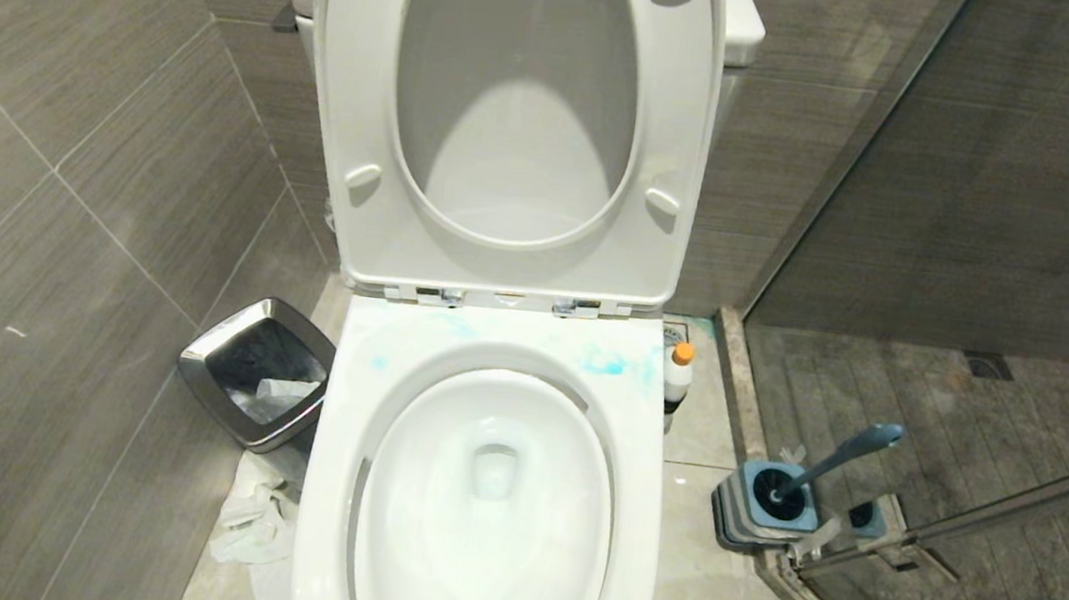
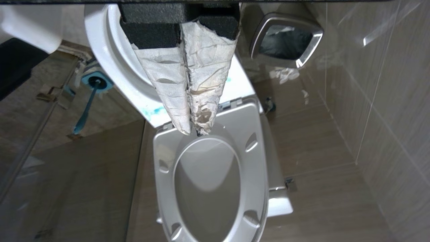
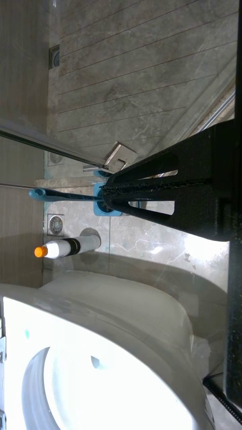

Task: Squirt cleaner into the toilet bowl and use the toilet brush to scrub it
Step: Pour in the cleaning agent

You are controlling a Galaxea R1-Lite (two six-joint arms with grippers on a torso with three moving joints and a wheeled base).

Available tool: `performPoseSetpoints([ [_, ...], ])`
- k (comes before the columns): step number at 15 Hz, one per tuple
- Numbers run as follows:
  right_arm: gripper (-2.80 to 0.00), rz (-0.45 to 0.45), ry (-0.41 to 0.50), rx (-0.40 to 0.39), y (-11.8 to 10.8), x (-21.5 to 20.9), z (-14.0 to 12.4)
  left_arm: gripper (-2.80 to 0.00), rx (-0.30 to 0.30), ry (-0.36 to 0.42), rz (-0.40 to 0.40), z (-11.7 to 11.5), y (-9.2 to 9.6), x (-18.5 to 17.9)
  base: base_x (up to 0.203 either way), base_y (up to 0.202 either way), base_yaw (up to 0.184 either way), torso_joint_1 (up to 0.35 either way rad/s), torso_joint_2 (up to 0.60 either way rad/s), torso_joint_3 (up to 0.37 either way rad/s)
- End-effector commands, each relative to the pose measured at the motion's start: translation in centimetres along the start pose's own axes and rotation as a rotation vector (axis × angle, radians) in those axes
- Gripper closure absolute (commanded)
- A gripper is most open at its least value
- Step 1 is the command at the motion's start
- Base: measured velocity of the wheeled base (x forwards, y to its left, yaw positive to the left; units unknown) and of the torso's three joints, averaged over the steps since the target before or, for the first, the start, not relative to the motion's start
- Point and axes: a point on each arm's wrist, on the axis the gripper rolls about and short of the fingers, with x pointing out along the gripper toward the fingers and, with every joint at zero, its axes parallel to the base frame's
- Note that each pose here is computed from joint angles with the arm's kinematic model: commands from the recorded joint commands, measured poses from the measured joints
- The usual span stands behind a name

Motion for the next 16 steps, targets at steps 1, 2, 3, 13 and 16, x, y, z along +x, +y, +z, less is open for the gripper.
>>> performPoseSetpoints([
  [1,0.0,-0.001,0.025,-0.001,0.0,0.2,-0.7,0.0,0.005,0.05,0.021,-1.9,0.2,0.6,0.0,0.0,0.0,0.0,0.0,0.0],
  [2,0.0,-0.001,0.024,-0.001,0.0,0.2,-0.7,0.0,0.016,0.063,0.041,-2.9,0.5,1.2,0.0,0.0,0.0,0.0,0.0,0.0],
  [3,0.0,-0.001,0.025,-0.001,0.0,0.2,-0.7,0.0,0.023,0.066,0.061,-4.2,0.8,1.9,0.0,0.0,0.0,0.0,0.0,0.0],
  [13,0.0,-0.001,0.025,-0.001,0.0,0.2,-0.7,0.0,0.017,0.38,0.237,-17.7,1.6,3.5,0.0,0.0,0.0,0.0,0.0,0.0],
  [16,0.0,-0.001,0.024,-0.001,0.0,0.2,-0.7,0.0,0.01,0.48,0.283,-18.6,1.5,3.1,0.0,0.0,0.0,0.0,0.0,0.0],
])
